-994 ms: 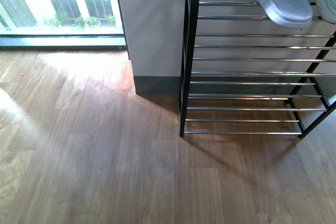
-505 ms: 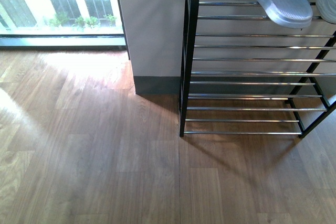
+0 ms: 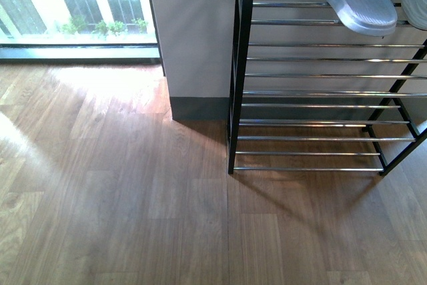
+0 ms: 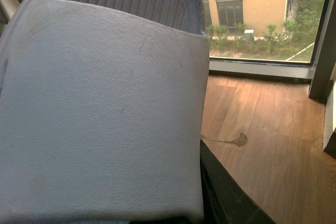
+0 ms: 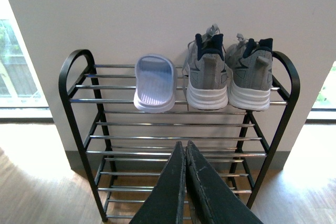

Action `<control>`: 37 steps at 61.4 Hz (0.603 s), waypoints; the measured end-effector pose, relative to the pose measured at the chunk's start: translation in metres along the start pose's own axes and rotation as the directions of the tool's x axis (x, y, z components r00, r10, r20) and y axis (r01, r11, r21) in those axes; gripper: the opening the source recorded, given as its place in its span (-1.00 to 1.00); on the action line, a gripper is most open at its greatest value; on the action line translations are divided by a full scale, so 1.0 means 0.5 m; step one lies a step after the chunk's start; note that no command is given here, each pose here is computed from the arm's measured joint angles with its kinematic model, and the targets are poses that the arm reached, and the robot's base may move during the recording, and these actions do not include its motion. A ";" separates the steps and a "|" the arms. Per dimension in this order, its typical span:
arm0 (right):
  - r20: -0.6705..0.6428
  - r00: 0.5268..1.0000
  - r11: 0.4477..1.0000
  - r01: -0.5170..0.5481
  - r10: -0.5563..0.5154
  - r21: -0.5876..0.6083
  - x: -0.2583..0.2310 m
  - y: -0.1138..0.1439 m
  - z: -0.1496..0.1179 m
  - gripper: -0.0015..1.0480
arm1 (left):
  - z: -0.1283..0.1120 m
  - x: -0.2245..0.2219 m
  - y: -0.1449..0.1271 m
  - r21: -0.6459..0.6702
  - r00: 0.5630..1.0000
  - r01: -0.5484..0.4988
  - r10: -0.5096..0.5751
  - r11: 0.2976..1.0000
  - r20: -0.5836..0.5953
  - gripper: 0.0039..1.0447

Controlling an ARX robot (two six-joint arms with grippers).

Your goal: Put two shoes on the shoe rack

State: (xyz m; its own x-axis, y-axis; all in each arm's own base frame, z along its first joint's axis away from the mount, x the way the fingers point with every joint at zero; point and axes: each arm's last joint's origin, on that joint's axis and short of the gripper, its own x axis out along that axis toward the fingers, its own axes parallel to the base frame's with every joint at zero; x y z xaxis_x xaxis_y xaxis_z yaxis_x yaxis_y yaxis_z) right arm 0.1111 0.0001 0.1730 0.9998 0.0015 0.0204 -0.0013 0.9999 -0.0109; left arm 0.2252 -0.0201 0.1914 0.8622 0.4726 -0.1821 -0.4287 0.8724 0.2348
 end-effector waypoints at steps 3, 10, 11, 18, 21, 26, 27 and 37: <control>0.000 1.000 1.000 0.000 0.000 0.000 -0.002 0.000 0.000 -0.97 | 0.000 0.000 0.000 0.000 1.000 0.000 0.000 1.000 0.000 -0.97; -0.001 1.000 1.000 0.000 0.000 0.000 -0.005 0.000 -0.001 -0.97 | 0.000 0.000 0.000 0.000 1.000 0.000 0.000 1.000 0.000 -0.97; -0.001 1.000 1.000 0.000 0.000 0.000 -0.005 0.000 -0.001 -0.97 | 0.000 0.000 0.000 0.000 1.000 0.000 0.000 1.000 0.000 -0.97; -0.034 0.999 1.000 -0.001 0.002 0.000 -0.018 0.000 -0.009 -0.97 | 0.000 0.000 0.000 0.000 1.000 0.000 0.000 1.000 0.000 -0.97; -0.021 1.000 1.000 0.001 -0.001 0.000 -0.025 0.000 -0.008 -0.97 | 0.000 0.000 0.000 0.000 1.000 0.000 0.000 1.000 0.000 -0.97; -0.006 1.000 1.000 0.001 -0.001 0.000 -0.028 0.000 -0.006 -0.97 | 0.000 0.000 0.000 0.000 1.000 0.000 0.000 1.000 0.000 -0.97; -0.007 1.000 1.000 0.001 -0.001 0.000 -0.028 0.000 -0.006 -0.97 | 0.000 0.000 0.000 0.000 1.000 0.000 0.000 1.000 0.000 -0.97; -0.006 1.000 1.000 0.001 -0.001 0.000 -0.028 0.000 -0.006 -0.54 | 0.000 0.000 0.000 0.000 1.000 0.000 0.000 1.000 0.000 -0.97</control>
State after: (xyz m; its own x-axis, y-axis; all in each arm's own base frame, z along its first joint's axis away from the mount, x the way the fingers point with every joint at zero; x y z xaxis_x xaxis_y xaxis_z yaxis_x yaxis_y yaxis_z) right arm 0.0969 0.0001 0.1697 0.9999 0.0008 0.0139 -0.0006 0.9999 -0.0109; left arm 0.2252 -0.0201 0.1914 0.8621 0.4730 -0.1820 -0.4290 0.8722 0.2349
